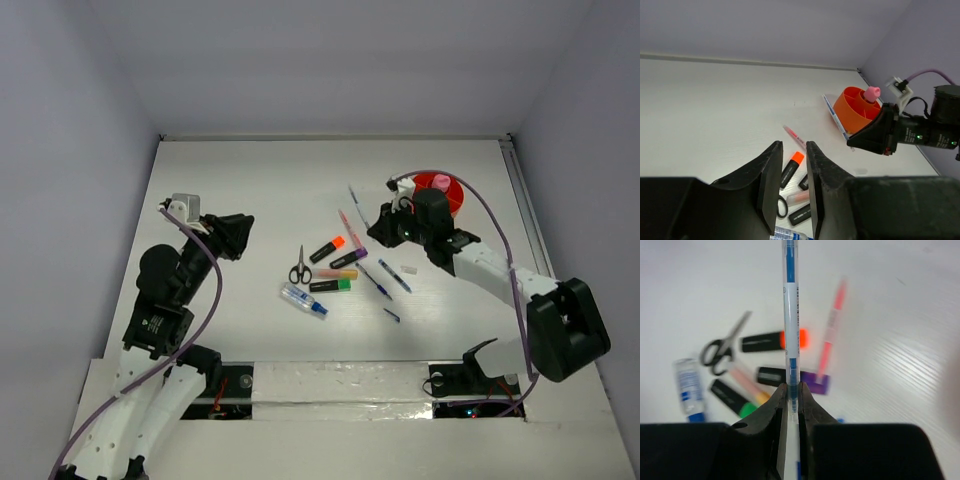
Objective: Sort the stationery into containers
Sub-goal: Pick up the pen from the center of the board.
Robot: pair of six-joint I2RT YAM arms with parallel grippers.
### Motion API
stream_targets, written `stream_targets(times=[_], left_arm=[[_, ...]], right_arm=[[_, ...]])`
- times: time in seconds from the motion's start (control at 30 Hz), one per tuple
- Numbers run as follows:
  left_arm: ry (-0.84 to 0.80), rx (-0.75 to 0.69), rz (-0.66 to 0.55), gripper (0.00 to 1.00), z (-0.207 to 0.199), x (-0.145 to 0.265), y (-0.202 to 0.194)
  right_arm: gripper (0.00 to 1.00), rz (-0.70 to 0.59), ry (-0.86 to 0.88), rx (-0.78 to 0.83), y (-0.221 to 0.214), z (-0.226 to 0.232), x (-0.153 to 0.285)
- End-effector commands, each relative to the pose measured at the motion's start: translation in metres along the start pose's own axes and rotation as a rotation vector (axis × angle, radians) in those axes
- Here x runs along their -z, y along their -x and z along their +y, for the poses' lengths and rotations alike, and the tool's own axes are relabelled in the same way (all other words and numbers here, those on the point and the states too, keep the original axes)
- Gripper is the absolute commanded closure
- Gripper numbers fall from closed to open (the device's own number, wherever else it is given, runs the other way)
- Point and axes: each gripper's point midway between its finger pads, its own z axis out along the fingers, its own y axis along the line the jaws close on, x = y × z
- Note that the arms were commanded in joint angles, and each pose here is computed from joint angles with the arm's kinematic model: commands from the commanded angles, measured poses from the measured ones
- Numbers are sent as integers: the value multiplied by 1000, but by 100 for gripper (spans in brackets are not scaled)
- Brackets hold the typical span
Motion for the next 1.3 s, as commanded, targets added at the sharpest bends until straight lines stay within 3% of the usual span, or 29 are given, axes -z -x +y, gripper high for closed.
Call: stream_targets(times=[0.0,0.27,0.43,0.63,1.27], left_arm=[[-63,9,-42,77,-14,-1,13],[-150,75,22,71,-28,-11,-3],[-179,104,41,68,-33,-15,-7],[-282,242,128,65,-44,-28,-45],[-349,287,121,59,-65,-33,-54]], right_arm=[[100,-191,351,83,34,71,17],[100,-322,600,114,61,135,55],[100,-292,706,125,62,161,61],[100,-356,808,104,65,190,70],[100,-314,847,28,59,201,64]])
